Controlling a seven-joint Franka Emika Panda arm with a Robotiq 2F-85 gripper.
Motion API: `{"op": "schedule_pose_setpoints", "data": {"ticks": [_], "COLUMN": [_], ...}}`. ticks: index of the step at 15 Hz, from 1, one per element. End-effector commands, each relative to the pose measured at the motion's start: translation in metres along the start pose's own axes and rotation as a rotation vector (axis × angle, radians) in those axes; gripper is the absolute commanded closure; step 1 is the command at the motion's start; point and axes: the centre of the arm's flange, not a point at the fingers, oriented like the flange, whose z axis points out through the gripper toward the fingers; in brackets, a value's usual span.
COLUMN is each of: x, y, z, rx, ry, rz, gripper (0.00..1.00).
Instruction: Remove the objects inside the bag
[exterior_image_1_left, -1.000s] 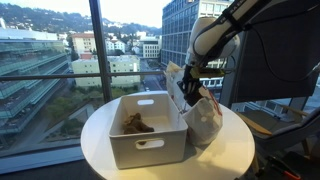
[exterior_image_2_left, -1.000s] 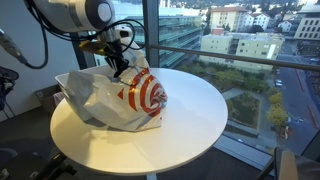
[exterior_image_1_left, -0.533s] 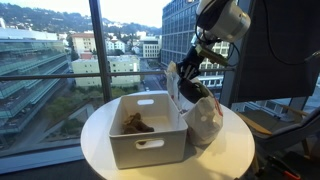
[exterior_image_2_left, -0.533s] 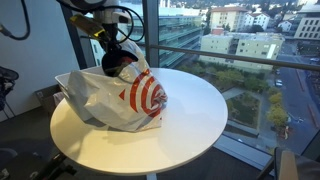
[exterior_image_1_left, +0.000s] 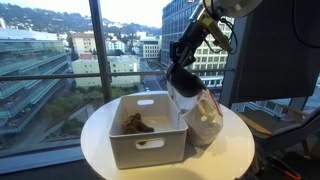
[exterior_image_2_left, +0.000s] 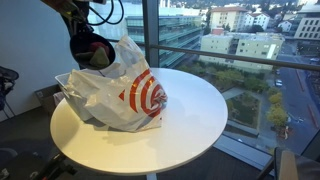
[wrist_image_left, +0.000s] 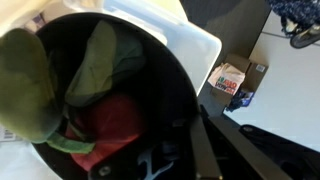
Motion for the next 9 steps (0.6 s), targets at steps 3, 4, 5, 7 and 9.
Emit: {"op": "schedule_pose_setpoints", "data": {"ticks": [3,4,5,7,9], "x": [-0.035,-0.04,-0.044,-0.046,-0.045], "y": [-0.056,-0.061,-0.065,-0.065,-0.064], "z": [0.069,0.088,0.103,0.134,0.159], "rx": [-0.024,-0.044,-0.058,-0.109,-0.155], "ry": [-0.14,-0.151,-0.171,-0.182,-0.183], "rz": [-0.28,-0.33,-0.381,-0.482,-0.584], "gripper": [0.95,0.95,0.95,0.95,0.95]}}
